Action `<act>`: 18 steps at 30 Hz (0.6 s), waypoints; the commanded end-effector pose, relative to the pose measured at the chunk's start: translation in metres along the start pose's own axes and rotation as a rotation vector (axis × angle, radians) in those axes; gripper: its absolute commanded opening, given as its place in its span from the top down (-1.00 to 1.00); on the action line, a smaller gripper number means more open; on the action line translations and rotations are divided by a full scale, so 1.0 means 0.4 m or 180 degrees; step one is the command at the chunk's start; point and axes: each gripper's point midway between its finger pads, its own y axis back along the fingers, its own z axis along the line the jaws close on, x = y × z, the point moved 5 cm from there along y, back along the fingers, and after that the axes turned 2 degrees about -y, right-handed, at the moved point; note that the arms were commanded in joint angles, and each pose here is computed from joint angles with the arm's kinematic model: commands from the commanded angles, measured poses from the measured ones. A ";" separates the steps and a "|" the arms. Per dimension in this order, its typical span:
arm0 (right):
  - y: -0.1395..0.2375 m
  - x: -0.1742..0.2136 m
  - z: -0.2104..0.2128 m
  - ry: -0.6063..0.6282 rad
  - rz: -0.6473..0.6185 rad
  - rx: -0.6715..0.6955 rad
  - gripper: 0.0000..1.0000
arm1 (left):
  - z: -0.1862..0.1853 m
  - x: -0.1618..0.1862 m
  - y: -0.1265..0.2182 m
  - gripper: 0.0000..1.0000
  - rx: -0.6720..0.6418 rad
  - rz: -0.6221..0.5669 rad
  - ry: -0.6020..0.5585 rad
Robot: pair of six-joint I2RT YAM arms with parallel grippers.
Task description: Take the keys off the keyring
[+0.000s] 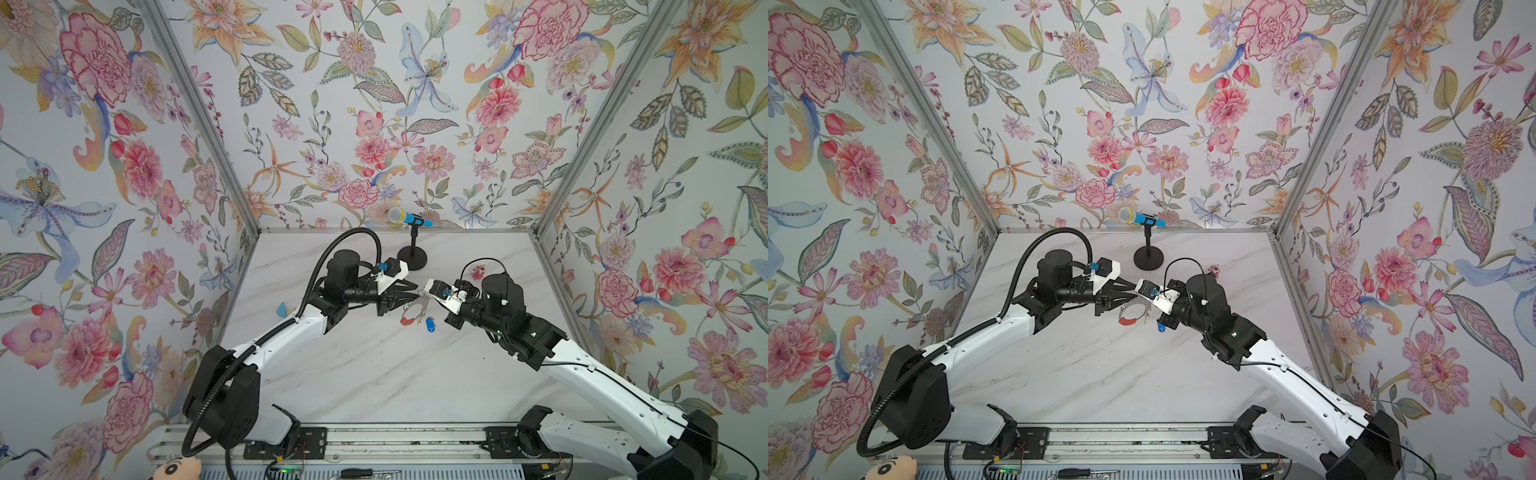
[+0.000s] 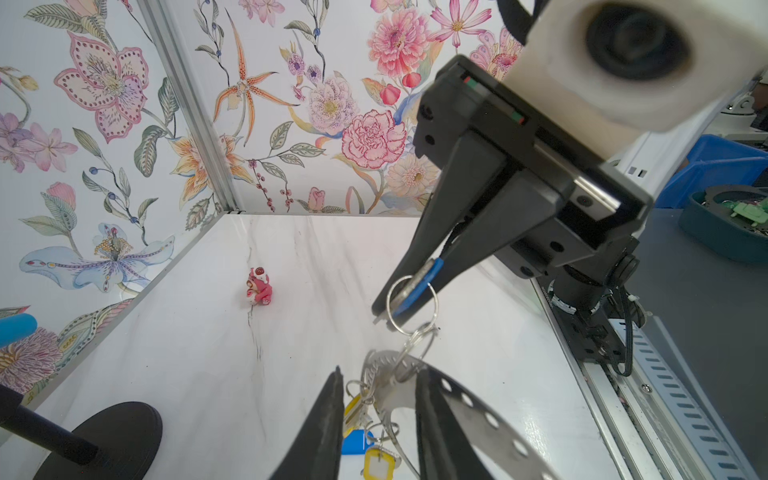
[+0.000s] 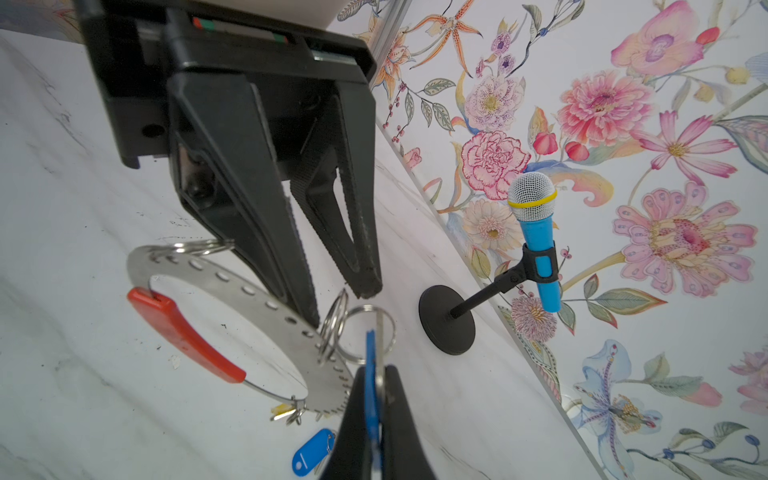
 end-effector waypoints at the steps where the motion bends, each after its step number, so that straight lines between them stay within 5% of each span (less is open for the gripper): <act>1: 0.013 -0.023 -0.008 -0.0033 -0.0118 0.0032 1.00 | -0.009 -0.048 -0.007 0.44 0.0148 -0.0206 -0.0090; 11: 0.008 -0.019 -0.009 -0.0035 -0.0085 0.0035 1.00 | -0.014 -0.042 -0.008 0.98 0.0202 -0.0177 -0.0086; 18: 0.017 -0.007 -0.015 -0.0051 -0.0039 0.0097 1.00 | -0.016 -0.044 0.000 1.00 0.0150 -0.0119 -0.0207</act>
